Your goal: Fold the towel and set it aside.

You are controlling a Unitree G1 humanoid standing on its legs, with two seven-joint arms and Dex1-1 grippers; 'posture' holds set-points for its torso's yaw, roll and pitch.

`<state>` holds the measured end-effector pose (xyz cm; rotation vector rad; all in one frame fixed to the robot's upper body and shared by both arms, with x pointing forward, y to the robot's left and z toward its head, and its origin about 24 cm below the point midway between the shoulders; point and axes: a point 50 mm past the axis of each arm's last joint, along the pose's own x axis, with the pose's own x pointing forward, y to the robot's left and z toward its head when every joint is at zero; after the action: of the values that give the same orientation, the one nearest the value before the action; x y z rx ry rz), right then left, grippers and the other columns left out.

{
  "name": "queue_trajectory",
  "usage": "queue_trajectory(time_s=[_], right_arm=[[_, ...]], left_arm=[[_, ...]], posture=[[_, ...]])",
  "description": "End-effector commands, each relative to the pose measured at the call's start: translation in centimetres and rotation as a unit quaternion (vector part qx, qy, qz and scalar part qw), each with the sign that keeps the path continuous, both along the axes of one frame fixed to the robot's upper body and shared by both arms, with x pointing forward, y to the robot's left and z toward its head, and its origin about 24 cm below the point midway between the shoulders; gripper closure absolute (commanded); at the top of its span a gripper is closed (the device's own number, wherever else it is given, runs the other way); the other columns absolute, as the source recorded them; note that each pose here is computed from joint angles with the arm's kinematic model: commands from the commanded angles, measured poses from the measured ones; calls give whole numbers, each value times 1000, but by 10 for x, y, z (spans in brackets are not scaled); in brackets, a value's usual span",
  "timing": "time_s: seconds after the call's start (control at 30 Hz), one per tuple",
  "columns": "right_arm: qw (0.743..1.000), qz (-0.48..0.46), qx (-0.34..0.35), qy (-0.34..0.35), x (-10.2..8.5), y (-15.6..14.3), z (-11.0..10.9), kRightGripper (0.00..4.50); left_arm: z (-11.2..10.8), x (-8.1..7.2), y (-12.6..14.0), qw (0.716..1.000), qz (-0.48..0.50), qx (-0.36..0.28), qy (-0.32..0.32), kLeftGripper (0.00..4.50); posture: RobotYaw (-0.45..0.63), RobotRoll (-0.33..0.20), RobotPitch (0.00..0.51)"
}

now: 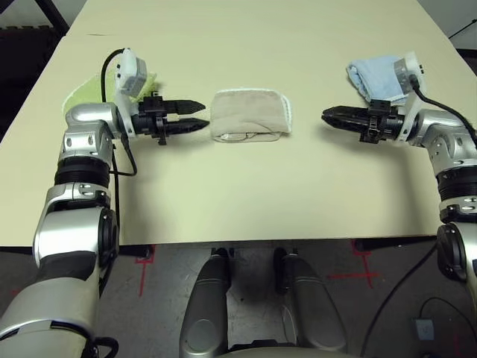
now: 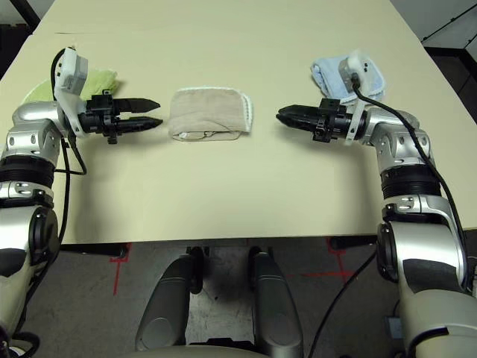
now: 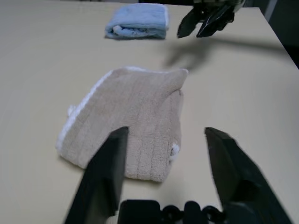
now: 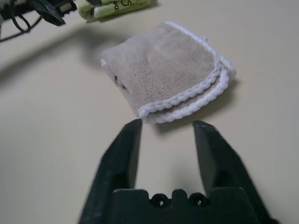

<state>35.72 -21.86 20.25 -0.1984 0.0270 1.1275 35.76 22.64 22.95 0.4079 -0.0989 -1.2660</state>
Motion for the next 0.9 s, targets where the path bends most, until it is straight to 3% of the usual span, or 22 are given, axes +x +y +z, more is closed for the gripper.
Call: queue_trajectory(time_s=[0.03, 0.1, 0.17, 0.23, 0.33, 0.57, 0.9], right_arm=[[1000, -2, -10, 22, -1, -5, -5, 787], [995, -26, 49, 84, 2, -7, -4, 37], [978, -52, 121, 163, 5, -8, -2, 37], [938, -87, 212, 260, 8, -9, 0, 37], [893, -111, 273, 341, 10, -5, -2, 37], [865, -114, 234, 430, 7, 20, -17, 37], [863, -136, 220, 434, 16, 31, -24, 37]], left_arm=[[1, -4, 2, 1000, -17, 13, -12, 0], [2, -5, 2, 1000, -23, 15, -15, 0], [3, -6, 3, 999, -28, 18, -17, 0], [4, -7, 2, 999, -32, 19, -17, 0], [5, -9, 1, 999, -35, 19, -17, 0], [5, -13, 1, 999, -40, 22, -16, 0], [3, -22, 0, 999, -36, 15, -11, 0]], posture=[[29, 0, 242], [32, 0, 243], [35, 0, 243], [45, 0, 245], [60, 0, 247], [97, 0, 251], [127, 0, 259]])
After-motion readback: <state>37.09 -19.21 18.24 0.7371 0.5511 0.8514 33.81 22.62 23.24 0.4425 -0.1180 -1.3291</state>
